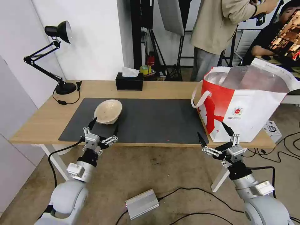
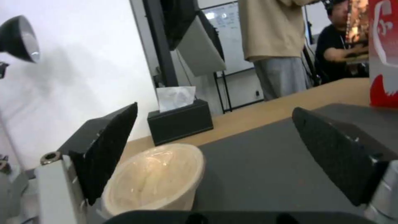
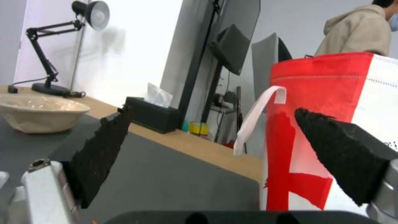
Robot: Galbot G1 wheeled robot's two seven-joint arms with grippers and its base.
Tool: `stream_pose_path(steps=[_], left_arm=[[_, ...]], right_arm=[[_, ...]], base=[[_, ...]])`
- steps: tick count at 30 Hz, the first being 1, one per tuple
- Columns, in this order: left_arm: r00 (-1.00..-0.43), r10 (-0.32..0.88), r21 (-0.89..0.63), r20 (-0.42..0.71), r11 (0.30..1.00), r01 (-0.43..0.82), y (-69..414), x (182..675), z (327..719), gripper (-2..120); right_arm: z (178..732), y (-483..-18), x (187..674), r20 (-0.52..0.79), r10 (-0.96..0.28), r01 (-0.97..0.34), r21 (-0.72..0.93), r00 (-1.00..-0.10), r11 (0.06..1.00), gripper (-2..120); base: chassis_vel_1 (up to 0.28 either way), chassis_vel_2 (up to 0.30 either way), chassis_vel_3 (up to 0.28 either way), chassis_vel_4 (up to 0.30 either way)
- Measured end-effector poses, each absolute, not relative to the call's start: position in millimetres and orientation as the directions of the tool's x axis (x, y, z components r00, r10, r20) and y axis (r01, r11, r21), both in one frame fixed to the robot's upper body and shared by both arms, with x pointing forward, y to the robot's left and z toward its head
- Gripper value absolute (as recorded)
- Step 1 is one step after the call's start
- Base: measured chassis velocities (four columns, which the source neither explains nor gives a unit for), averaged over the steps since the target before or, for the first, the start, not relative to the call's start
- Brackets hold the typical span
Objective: Pick up the trash from the table and place it into the takeout bag.
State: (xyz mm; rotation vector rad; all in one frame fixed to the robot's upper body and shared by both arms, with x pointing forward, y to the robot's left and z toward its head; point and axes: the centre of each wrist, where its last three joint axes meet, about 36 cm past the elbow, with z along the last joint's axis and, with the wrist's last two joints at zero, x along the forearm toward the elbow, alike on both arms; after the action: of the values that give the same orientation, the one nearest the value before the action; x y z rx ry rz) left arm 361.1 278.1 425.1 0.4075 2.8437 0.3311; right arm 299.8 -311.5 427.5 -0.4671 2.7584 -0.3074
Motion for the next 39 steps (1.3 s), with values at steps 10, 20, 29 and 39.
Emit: stream_pose_path(steps=[10, 20, 29, 39], left_arm=[[-0.913, 0.37, 0.356, -0.171, 0.888, 0.293, 287, 392, 434, 100], [-0.901, 0.412, 0.399, -0.136, 0.855, 0.331, 290, 419, 446, 100], [-0.887, 0.456, 0.428, -0.075, 0.818, 0.384, 308, 436, 466, 100], [-0.879, 0.477, 0.425, -0.011, 0.798, 0.428, 301, 461, 460, 100]], right_arm=[[427, -312, 300, -0.279, -0.352, -0.282, -0.262, -0.894, 0.923, 99], [427, -312, 300, -0.279, -0.352, -0.282, -0.262, -0.894, 0.923, 99], [427, -312, 300, -0.279, -0.352, -0.282, -0.262, -0.894, 0.923, 99], [427, -312, 300, -0.279, -0.352, -0.282, -0.262, -0.894, 0.923, 99]], base=[[0.0, 0.0, 0.0, 0.0], [0.0, 0.0, 0.0, 0.0], [0.0, 0.0, 0.0, 0.0], [0.0, 0.0, 0.0, 0.0]])
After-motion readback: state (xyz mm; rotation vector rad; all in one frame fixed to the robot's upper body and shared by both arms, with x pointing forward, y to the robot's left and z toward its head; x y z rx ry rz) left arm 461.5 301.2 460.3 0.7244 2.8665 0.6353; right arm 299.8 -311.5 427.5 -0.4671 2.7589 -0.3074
